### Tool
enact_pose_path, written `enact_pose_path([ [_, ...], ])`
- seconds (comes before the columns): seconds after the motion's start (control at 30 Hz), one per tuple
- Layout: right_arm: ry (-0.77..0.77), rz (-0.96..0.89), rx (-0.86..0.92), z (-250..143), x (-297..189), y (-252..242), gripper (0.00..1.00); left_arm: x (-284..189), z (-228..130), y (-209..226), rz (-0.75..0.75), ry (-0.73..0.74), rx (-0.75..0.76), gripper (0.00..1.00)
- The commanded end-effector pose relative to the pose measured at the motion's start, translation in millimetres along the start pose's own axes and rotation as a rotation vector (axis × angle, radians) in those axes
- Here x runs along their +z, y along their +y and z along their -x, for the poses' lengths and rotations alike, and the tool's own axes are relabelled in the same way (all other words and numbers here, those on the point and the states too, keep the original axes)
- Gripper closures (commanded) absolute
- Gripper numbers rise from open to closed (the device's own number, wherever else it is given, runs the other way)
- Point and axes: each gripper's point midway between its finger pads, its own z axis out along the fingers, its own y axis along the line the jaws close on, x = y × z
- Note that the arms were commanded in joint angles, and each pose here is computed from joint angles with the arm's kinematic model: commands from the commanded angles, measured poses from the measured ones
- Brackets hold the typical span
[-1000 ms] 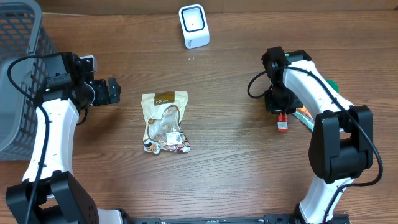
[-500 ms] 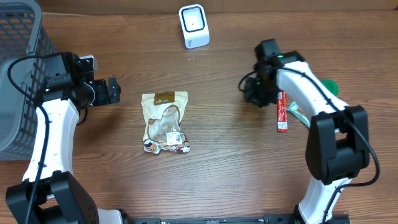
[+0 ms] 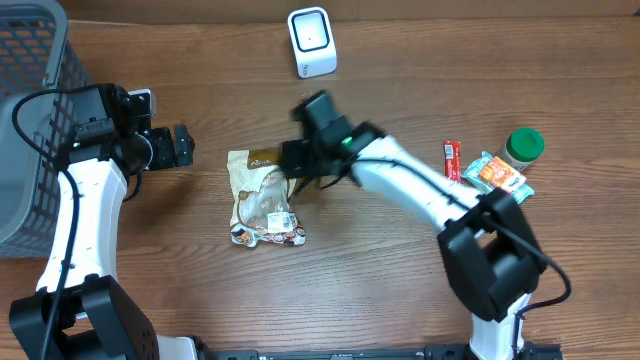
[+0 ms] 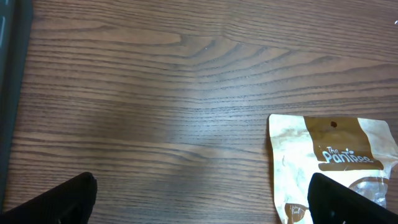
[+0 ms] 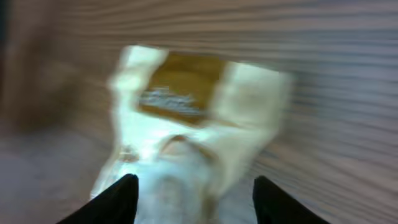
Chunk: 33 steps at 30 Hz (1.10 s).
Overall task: Scan the item barcode
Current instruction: 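Move the right gripper left over the bread bag and lower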
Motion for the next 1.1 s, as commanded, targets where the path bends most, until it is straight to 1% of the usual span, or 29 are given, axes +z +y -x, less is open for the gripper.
enact_pose_path([
  [0.0, -0.067, -0.047, -0.087, -7, 10, 27, 0.36, -1, 6, -2, -0.008, -0.012, 0.015, 0.00],
  [0.23, -0.160, -0.033, -0.192, -18, 18, 78, 0.35, -1, 6, -2, -0.008, -0.012, 0.015, 0.00],
  [0.3, -0.163, -0.023, -0.204, -22, 23, 84, 0.34, -1, 6, -2, -0.008, -0.012, 0.015, 0.00],
  [0.33, -0.161, -0.020, -0.208, -24, 27, 86, 0.32, -1, 6, -2, -0.008, -0.013, 0.015, 0.00],
  [0.4, -0.148, -0.026, -0.211, -29, 36, 84, 0.30, -1, 6, -2, -0.008, -0.012, 0.015, 0.01],
  [0.57, -0.098, -0.085, -0.206, -42, 57, 64, 0.28, -1, 6, -2, -0.008, -0.013, 0.015, 0.00],
  [0.67, -0.110, -0.152, -0.198, -39, 56, 49, 0.28, -1, 6, -2, -0.008, -0.012, 0.016, 0.00],
  [0.77, -0.133, -0.240, -0.122, -35, 52, 29, 0.26, -1, 6, -2, -0.008, -0.013, 0.016, 0.00],
  [0.97, -0.092, -0.324, -0.059, -40, 47, 0, 0.25, -1, 6, -2, -0.008, -0.012, 0.016, 0.00],
  [1.07, -0.071, -0.384, 0.026, -43, 41, -22, 0.25, -1, 6, -2, -0.008, -0.012, 0.016, 0.00],
])
